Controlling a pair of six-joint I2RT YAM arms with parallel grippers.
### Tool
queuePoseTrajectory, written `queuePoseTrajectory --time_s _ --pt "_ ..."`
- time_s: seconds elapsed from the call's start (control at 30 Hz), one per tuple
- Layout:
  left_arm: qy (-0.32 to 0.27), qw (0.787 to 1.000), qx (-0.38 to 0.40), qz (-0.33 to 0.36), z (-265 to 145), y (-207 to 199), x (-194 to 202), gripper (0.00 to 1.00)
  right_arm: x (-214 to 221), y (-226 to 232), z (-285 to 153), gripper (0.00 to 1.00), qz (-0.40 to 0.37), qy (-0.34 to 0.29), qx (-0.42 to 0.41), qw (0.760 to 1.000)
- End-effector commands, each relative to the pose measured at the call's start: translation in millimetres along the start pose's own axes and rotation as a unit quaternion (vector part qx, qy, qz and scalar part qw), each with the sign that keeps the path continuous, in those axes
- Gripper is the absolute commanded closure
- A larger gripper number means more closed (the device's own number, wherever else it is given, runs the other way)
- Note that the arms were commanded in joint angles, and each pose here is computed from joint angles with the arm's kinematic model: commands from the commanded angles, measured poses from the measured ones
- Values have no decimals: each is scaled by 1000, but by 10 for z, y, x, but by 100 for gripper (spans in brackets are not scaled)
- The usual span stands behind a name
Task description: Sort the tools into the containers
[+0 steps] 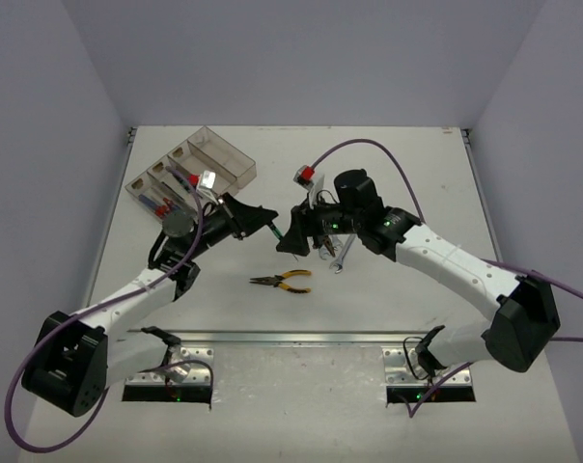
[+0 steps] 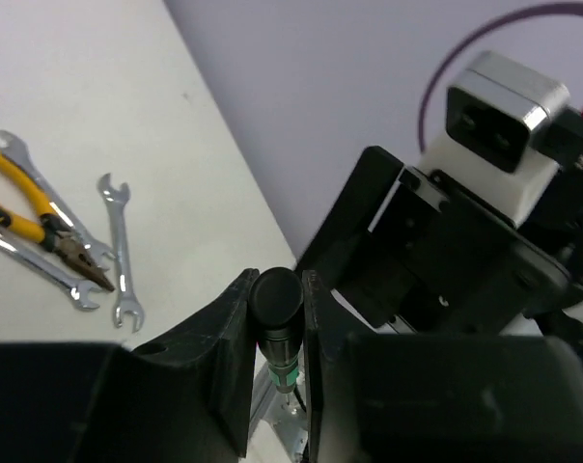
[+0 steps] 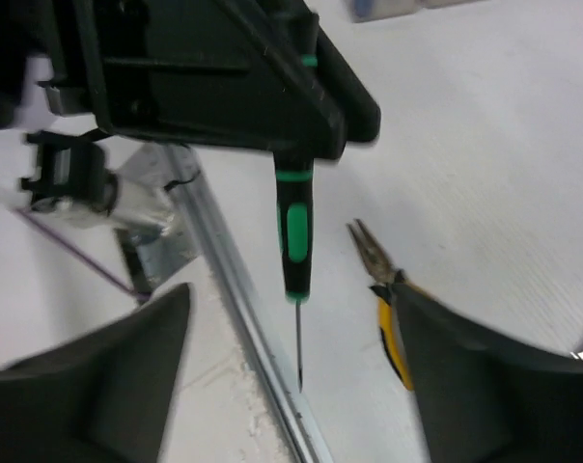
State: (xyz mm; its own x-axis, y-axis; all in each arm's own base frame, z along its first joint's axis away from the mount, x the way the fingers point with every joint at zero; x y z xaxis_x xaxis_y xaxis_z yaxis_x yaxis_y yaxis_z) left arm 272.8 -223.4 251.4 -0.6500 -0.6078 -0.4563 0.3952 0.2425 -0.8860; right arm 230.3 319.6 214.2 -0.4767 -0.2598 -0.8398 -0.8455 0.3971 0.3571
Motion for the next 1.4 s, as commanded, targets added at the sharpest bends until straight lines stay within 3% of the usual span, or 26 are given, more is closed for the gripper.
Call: queuePoseTrajectory --time_s 0.0,0.07,0.17,0.27,0.43,0.53,0.57,0.63,0.67,0.7,0.77,0.83,0.9,1.03,1.1,1.13,1.23,1.3,1.33,1.37 --pt "-91 958 -272 15 -32 753 -594 100 -29 -579 -296 1 25 -33 213 976" --pt "-158 905 -395 8 -257 1171 -1203 100 141 -780 -533 1 31 -17 294 955" --pt "-190 852 -487 -32 -598 1670 -1652 100 244 -888 -779 1 22 -18 347 937" --pt "-254 764 -592 -34 -941 2104 -2293 100 454 -937 -928 1 12 -8 367 930" --pt "-252 682 -686 -29 -1126 2545 -2844 100 664 -999 -1008 1 7 9 374 928" --pt "-252 666 -702 -10 -1142 2711 -3038 100 696 -1012 -1007 1 4 14 372 928" --pt "-249 665 -704 -9 -1137 2758 -3033 100 700 -1006 -1004 1 3 15 369 929" --pt "-243 668 -703 -12 -1113 2853 -3013 90 721 -999 -996 1 2 18 365 931" --pt "-239 673 -700 -15 -1091 2875 -2991 69 733 -1006 -989 1 1 21 365 931" --pt "-244 675 -696 -15 -1077 2860 -3012 68 741 -1008 -988 1 1 22 365 931" --pt "-245 686 -684 -29 -1047 2818 -2957 24 778 -1022 -970 1 1 30 365 931" --pt "-249 695 -674 -35 -1026 2736 -2948 15 806 -1031 -940 1 4 36 362 931" --pt "-265 719 -642 -32 -983 2390 -3006 4 819 -1052 -903 1 6 43 361 931" --pt "-264 771 -579 -19 -929 1741 -2961 0 850 -1117 -799 1 16 60 363 930" --pt "-259 814 -520 2 -886 1248 -2793 0 896 -1169 -653 1 25 81 353 932" --pt "-267 838 -475 29 -882 820 -2686 0 849 -1172 -596 1 27 80 347 934" --pt "-212 887 -405 69 -921 519 -1992 0 852 -1298 -481 3 28 100 357 928" --pt "-191 910 -348 119 -981 145 -1610 0 765 -1406 -404 18 17 111 368 923" --pt "-176 911 -356 112 -994 271 -1508 0 890 -1456 -385 28 19 136 373 918" --pt "-142 913 -352 147 -1074 257 -1283 0 905 -1532 -322 45 18 157 376 913"
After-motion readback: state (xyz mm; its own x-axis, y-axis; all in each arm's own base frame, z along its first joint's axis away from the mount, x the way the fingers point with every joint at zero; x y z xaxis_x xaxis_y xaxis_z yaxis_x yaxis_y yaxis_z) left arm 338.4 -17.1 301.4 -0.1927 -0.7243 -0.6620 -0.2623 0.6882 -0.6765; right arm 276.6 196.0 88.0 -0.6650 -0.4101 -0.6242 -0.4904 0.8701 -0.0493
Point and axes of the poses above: each gripper's point midway between its finger pads, its own z axis out along the fingers, its own y axis along the line the jaws close on, x = y × z, the point moved 1 cm from there along -z, back along the fingers, and after that the axes turned 6 degrees about -z, right-handed, at the moved point
